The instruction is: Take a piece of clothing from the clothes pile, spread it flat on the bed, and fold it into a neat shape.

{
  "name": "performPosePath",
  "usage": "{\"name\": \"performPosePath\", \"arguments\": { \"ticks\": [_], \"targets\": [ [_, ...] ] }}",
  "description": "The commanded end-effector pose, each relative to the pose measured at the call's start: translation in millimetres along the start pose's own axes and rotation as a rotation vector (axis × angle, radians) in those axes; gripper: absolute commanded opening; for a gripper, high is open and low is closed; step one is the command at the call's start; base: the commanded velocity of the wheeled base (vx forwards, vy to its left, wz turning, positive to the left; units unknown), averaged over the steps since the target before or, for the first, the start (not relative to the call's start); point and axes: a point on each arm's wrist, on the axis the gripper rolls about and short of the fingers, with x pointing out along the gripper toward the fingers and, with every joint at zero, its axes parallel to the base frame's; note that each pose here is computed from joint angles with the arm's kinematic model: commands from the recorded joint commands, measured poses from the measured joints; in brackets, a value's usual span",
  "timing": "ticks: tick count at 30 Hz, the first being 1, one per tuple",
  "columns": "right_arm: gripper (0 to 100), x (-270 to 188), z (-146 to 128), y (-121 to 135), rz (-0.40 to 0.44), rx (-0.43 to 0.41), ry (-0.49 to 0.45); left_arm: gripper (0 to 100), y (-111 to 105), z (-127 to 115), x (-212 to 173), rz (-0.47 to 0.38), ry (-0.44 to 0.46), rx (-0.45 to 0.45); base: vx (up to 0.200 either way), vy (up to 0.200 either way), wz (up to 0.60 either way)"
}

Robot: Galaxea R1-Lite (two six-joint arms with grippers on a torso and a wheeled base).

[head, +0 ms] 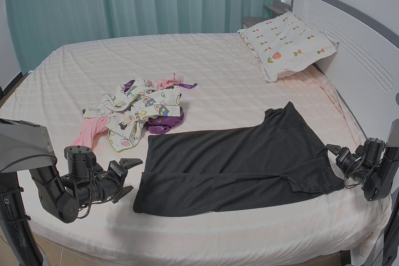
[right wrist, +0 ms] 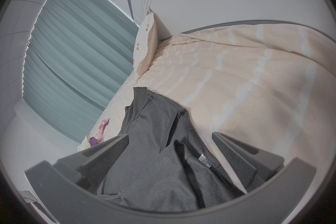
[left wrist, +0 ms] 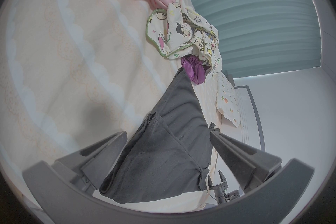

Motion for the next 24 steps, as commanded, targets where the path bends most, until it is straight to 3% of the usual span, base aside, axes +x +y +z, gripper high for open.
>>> {"name": "performPosePath", "arguments": {
  "ticks": [1, 13, 16, 24],
  "targets": [
    [100, -2, 0, 3, 0.006, -0.003, -0.001, 100, 0, -2, 1, 0.002, 0.005, 0.001, 0.000, -0.200, 0.00],
    [100, -19, -7, 31, 0.092, -0.041, 0.003, 100, -2, -2, -3, -0.004, 0.000, -0.003, 0.000, -0.200, 0.00],
    [100, -24, -14, 39, 0.124, -0.056, 0.006, 100, -7, -2, -10, -0.005, -0.045, 0.004, 0.000, -0.200, 0.00],
    [100, -28, -26, 48, 0.130, -0.076, 0.009, 100, -15, 1, -11, -0.001, -0.143, 0.022, 0.000, 0.000, 0.00]
  ]
}}
